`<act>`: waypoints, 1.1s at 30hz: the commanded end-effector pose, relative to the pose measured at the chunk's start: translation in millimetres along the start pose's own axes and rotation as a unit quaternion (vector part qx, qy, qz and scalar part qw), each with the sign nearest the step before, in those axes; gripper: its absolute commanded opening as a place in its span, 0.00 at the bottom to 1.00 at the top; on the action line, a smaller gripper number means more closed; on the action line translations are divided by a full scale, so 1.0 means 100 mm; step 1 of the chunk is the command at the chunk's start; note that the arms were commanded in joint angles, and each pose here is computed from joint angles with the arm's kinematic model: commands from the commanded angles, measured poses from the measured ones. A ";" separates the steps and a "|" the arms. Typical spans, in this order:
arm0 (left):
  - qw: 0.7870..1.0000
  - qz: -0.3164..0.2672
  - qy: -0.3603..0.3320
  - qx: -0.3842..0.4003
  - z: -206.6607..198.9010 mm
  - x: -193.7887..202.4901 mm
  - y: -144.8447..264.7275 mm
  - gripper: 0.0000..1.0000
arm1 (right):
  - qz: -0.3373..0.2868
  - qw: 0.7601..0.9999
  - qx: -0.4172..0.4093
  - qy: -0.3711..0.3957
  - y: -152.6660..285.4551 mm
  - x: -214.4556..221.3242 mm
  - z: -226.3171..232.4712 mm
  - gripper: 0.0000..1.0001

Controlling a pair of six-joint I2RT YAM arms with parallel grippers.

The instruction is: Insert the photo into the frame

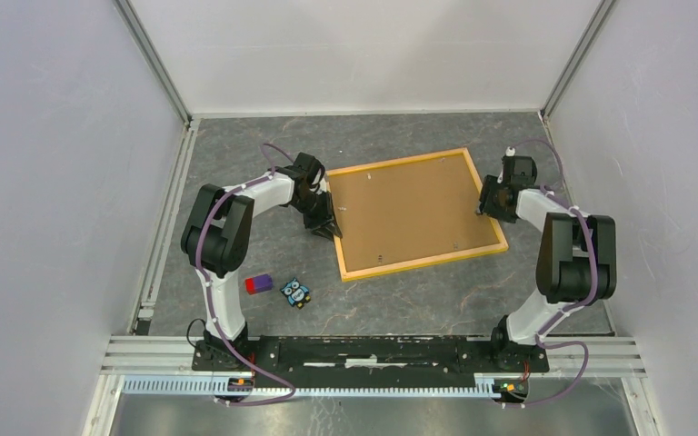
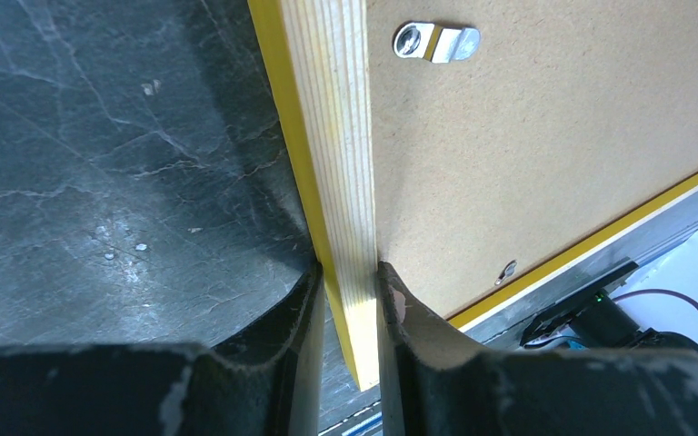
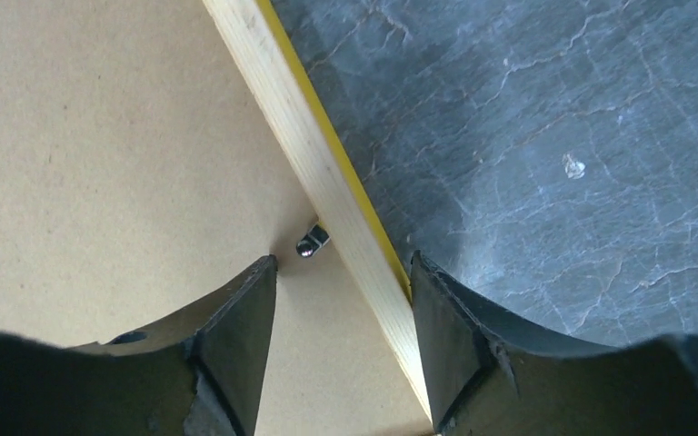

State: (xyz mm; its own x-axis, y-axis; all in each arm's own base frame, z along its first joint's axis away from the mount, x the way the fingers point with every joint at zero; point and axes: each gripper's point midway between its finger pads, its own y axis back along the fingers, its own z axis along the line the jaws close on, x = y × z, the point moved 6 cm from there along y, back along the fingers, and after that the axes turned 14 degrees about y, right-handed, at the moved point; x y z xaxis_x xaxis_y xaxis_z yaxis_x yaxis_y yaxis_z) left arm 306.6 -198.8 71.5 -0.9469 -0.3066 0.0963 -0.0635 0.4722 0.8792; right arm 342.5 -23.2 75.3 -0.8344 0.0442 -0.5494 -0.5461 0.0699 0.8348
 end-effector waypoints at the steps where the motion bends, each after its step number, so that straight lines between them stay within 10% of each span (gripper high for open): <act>1: 0.999 0.011 -0.016 -0.036 0.15 0.02 -0.06 0.25 | -0.001 0.999 -0.034 0.025 0.20 0.12 0.06 0.62; 21: 0.997 -0.022 0.057 0.044 -0.31 -0.72 -0.04 0.45 | -0.056 0.972 -0.226 -0.027 0.68 1.23 0.57 0.64; 28: 0.992 -0.117 0.027 -0.031 -0.40 -1.00 0.37 0.89 | -0.037 0.980 -0.194 0.021 0.72 1.23 0.46 0.74; 33: 0.988 -0.148 0.033 -0.012 -0.29 -0.43 0.81 1.00 | -0.022 0.986 -0.159 0.037 0.71 1.20 0.36 0.79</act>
State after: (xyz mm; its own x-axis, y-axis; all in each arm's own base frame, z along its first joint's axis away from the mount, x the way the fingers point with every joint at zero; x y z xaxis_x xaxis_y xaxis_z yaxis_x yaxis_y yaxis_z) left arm 394.8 -182.0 101.1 -0.8924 -0.4472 -0.0604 -0.2412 0.3594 0.9015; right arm 214.7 26.5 70.4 -0.7575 0.0134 -0.6527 -0.6331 -0.2589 0.7295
